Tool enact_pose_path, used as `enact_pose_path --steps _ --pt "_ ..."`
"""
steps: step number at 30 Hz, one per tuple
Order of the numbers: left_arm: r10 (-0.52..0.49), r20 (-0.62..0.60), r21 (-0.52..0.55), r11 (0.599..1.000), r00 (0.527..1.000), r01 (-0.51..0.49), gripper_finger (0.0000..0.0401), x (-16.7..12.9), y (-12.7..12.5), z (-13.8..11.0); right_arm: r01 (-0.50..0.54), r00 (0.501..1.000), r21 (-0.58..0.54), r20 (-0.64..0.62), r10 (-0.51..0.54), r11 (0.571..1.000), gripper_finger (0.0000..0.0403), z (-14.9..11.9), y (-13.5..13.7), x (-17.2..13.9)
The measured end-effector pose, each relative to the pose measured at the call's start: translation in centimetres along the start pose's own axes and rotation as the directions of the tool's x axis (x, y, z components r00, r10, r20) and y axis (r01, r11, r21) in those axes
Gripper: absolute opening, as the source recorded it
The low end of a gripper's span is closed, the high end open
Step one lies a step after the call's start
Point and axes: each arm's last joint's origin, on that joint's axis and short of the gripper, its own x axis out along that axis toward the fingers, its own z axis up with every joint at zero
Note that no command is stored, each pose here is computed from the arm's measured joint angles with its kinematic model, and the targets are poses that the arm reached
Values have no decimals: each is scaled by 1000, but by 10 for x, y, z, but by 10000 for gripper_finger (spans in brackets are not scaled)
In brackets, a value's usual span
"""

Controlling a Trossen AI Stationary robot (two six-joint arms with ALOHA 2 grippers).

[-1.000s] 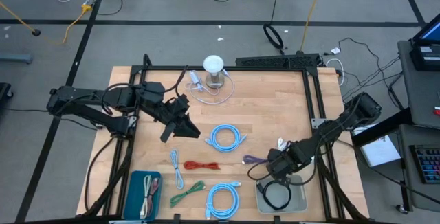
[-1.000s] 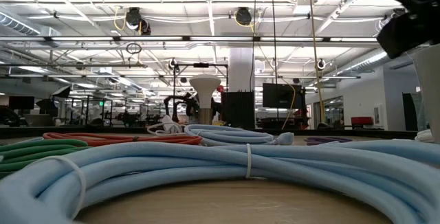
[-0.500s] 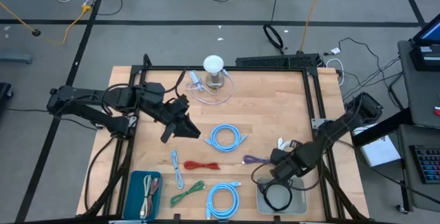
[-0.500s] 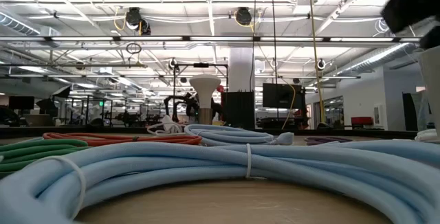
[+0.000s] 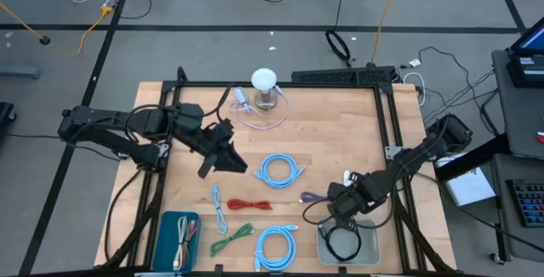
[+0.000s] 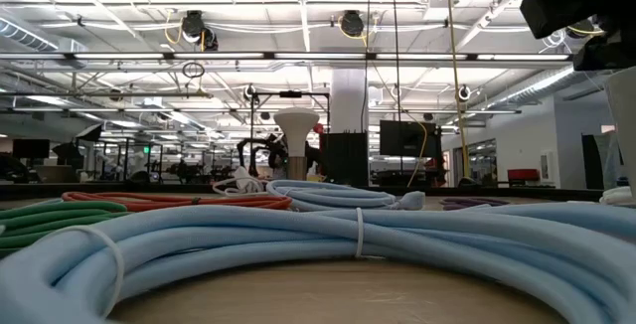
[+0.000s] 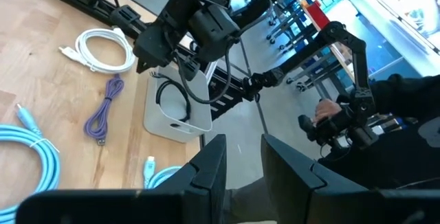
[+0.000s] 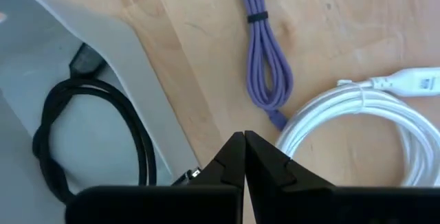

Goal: Pick & Place USB Port
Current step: Put the black video cable into the gray bin

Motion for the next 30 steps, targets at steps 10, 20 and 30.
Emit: enact_pose_path --steps 10,20,30 --pt "0 0 8 1000 1000 0 93 0 0 0 -53 997 -1 -56 53 999 0 -2 3 0" --pt "0 0 18 1000 1000 0 93 0 0 0 -111 990 -9 -92 109 994 0 -9 11 0" --pt "1 0 22 1000 1000 -1 92 0 0 0 -135 984 12 -115 135 991 0 -17 16 5"
